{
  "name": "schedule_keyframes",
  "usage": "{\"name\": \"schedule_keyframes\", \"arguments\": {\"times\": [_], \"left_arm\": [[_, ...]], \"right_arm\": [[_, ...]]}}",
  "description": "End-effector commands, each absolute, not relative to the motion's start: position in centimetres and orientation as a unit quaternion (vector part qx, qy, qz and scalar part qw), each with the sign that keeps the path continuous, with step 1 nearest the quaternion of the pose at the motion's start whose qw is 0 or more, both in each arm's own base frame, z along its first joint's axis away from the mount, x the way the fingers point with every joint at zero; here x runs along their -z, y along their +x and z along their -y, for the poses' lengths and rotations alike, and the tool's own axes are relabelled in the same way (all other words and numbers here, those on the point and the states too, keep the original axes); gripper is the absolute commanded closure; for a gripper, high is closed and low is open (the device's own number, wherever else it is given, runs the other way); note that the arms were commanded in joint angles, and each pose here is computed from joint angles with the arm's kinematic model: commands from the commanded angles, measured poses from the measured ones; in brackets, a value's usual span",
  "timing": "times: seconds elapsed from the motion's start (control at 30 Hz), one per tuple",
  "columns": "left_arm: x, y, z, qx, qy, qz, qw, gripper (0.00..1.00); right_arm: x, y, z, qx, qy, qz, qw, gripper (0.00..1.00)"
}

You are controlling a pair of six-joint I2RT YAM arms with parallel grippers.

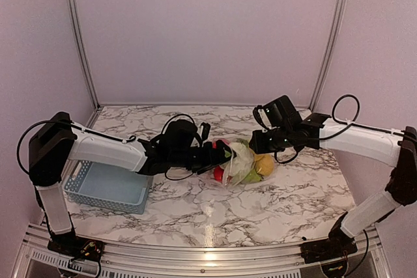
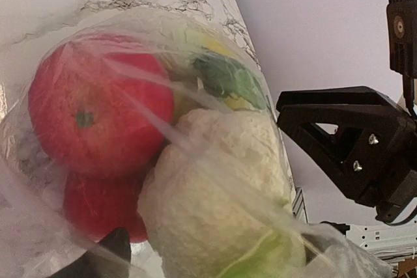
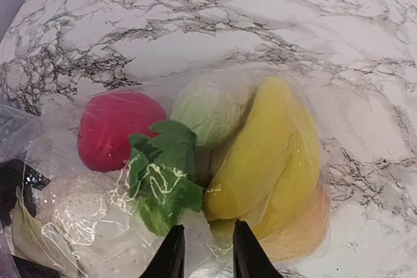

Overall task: Open the zip-top bag and remove the fake food
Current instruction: Pick up the fake vegetable from the zipper food storage bag.

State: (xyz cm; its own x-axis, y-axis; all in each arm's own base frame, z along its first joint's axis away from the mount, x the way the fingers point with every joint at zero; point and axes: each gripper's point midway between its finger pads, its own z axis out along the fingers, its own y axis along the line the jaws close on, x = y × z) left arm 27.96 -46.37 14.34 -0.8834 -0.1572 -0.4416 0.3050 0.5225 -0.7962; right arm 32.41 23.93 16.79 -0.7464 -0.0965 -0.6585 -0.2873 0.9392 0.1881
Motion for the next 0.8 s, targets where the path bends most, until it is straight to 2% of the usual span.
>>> {"name": "schedule_keyframes", "arguments": {"times": [0.0, 0.13, 0.3, 0.47, 0.67, 0.77], "left_arm": [[-14.6, 29.1, 47.0, 0.49, 0.048, -0.836, 0.243, 0.08], [-14.8, 29.9, 47.3, 0.489, 0.049, -0.835, 0.247, 0.09], [-14.5, 30.5, 47.8, 0.479, 0.06, -0.841, 0.245, 0.17], [-14.2, 30.7, 47.2, 0.457, 0.06, -0.851, 0.253, 0.37], [-15.2, 30.7, 45.7, 0.432, 0.066, -0.856, 0.276, 0.65], [-15.4, 30.5, 45.1, 0.429, 0.068, -0.857, 0.278, 0.72]], "right_arm": [[-16.1, 33.0, -25.2, -0.166, -0.102, -0.919, 0.342, 0.77], [-15.3, 32.7, -26.3, -0.169, -0.109, -0.921, 0.335, 0.8], [-15.5, 32.1, -28.2, -0.167, -0.125, -0.919, 0.336, 0.81], [-16.0, 32.4, -27.5, -0.156, -0.113, -0.918, 0.348, 0.79], [-16.4, 33.3, -26.2, -0.149, -0.093, -0.916, 0.36, 0.72], [-16.5, 33.6, -26.0, -0.147, -0.089, -0.915, 0.365, 0.7]]}}
